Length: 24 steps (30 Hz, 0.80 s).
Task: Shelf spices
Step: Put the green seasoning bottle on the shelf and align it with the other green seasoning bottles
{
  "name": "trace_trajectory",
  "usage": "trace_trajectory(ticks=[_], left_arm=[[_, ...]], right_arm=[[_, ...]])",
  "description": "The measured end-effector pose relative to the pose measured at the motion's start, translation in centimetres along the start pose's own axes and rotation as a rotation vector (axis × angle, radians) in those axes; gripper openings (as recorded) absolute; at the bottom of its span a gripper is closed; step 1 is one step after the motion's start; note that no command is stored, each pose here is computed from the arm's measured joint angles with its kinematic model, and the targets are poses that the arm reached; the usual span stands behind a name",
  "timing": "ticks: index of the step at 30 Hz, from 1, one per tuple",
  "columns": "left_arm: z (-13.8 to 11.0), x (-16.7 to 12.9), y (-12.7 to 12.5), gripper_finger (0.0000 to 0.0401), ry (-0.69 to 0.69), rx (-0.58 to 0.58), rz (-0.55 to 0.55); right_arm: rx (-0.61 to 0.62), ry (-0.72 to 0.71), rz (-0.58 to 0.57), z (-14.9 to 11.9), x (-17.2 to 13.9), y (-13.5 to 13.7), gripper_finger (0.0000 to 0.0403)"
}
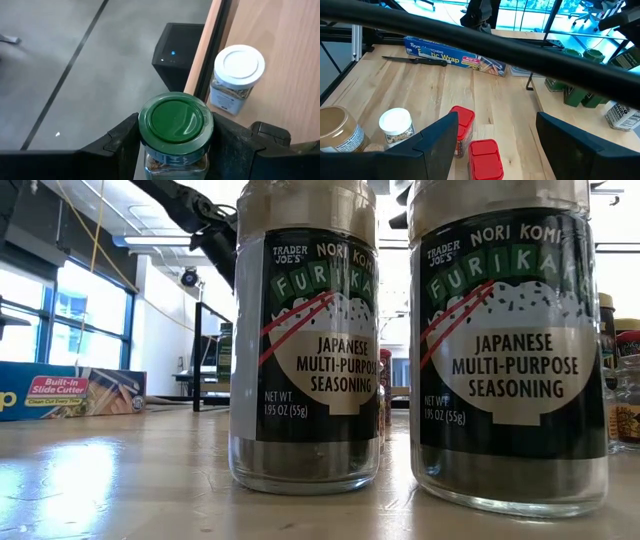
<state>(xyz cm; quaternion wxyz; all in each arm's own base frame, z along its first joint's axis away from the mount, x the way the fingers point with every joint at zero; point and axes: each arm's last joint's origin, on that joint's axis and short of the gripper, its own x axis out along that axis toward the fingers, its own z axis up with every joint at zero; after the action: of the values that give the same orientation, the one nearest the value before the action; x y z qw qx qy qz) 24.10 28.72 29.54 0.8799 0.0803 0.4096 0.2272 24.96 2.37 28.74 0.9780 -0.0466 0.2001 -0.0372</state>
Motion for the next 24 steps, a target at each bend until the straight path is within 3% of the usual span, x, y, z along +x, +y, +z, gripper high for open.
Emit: trace_trajectory(ticks=[13, 24], left_arm=[[0.04, 0.5, -0.15, 0.0198, -0.041, -0.053, -0.065], [0.48, -0.02, -0.27, 0.0198, -0.057, -0.021, -0.04]], right_arm=[[0.004, 0.0, 0.001, 0.0, 0.0, 0.02, 0.0261], [0.002, 0.009, 0.001, -0.1, 0.0, 0.02, 0.0261]])
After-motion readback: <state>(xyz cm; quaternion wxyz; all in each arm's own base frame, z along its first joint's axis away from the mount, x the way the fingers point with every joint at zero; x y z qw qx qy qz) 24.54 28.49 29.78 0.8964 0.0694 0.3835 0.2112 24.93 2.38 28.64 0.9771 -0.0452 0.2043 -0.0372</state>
